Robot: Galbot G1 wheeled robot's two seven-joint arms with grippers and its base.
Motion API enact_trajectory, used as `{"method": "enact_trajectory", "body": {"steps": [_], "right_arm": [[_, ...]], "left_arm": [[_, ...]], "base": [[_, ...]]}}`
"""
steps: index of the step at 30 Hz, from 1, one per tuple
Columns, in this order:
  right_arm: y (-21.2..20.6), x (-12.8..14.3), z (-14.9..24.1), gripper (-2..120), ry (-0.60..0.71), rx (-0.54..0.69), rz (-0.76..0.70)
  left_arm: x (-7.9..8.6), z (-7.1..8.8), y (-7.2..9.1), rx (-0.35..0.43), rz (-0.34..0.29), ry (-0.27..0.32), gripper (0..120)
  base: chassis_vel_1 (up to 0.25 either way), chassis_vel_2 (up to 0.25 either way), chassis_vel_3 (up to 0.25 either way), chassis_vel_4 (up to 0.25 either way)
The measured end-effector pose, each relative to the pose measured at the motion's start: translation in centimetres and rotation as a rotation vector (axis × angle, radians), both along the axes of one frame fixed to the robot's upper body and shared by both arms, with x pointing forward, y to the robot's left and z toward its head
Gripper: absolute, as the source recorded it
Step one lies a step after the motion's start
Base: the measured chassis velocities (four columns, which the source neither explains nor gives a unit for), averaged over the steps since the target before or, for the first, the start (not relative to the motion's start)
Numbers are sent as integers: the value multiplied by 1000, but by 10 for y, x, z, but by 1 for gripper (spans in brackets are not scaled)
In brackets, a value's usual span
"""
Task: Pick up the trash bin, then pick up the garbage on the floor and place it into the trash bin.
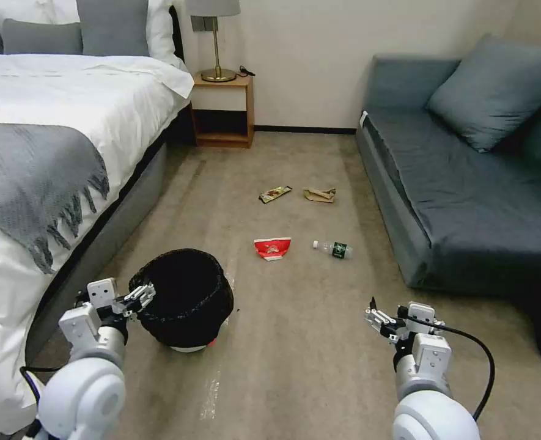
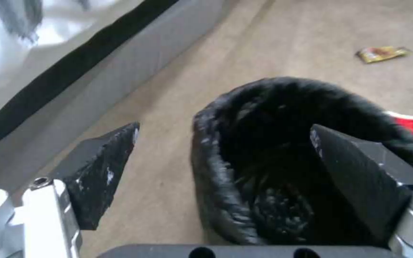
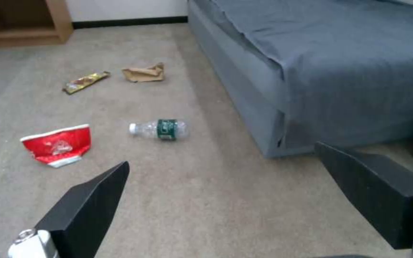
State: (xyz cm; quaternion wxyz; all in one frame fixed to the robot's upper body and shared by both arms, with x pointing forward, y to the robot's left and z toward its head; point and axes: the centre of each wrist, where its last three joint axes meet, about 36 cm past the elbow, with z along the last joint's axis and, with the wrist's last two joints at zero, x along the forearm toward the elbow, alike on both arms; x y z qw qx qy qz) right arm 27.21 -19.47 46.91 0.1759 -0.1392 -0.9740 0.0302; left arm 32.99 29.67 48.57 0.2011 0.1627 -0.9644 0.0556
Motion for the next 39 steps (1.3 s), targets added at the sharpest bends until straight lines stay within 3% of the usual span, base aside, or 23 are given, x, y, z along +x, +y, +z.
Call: {"method": "enact_trajectory", "body": {"steps": [5, 7, 13, 21, 27, 33, 39], "right_arm": [[-1, 0, -4, 100, -7, -16, -13], [-4, 3, -8, 100, -11, -26, -27], [-12, 11, -11, 100, -15, -41, -55], [-19, 15, -12, 100, -13, -44, -74], [-30, 23, -7, 100, -18, -47, -99], [-32, 31, -9, 100, -9, -47, -102], [-32, 34, -11, 100, -7, -46, -101]], "left_arm": [[17, -6, 13, -18, 30, 20, 95], [32, -9, 21, -35, 50, 13, 95], [59, -17, 25, -58, 78, 5, 94], [77, -30, 25, -48, 113, 30, 84], [86, -35, 17, -39, 102, 54, 77], [91, -48, 17, -47, 139, 133, 79], [97, -55, 21, -55, 150, 159, 80]], "base": [[0, 0, 0, 0], [0, 0, 0, 0], [0, 0, 0, 0], [0, 0, 0, 0], [0, 0, 0, 0], [0, 0, 0, 0], [0, 0, 0, 0]]}}
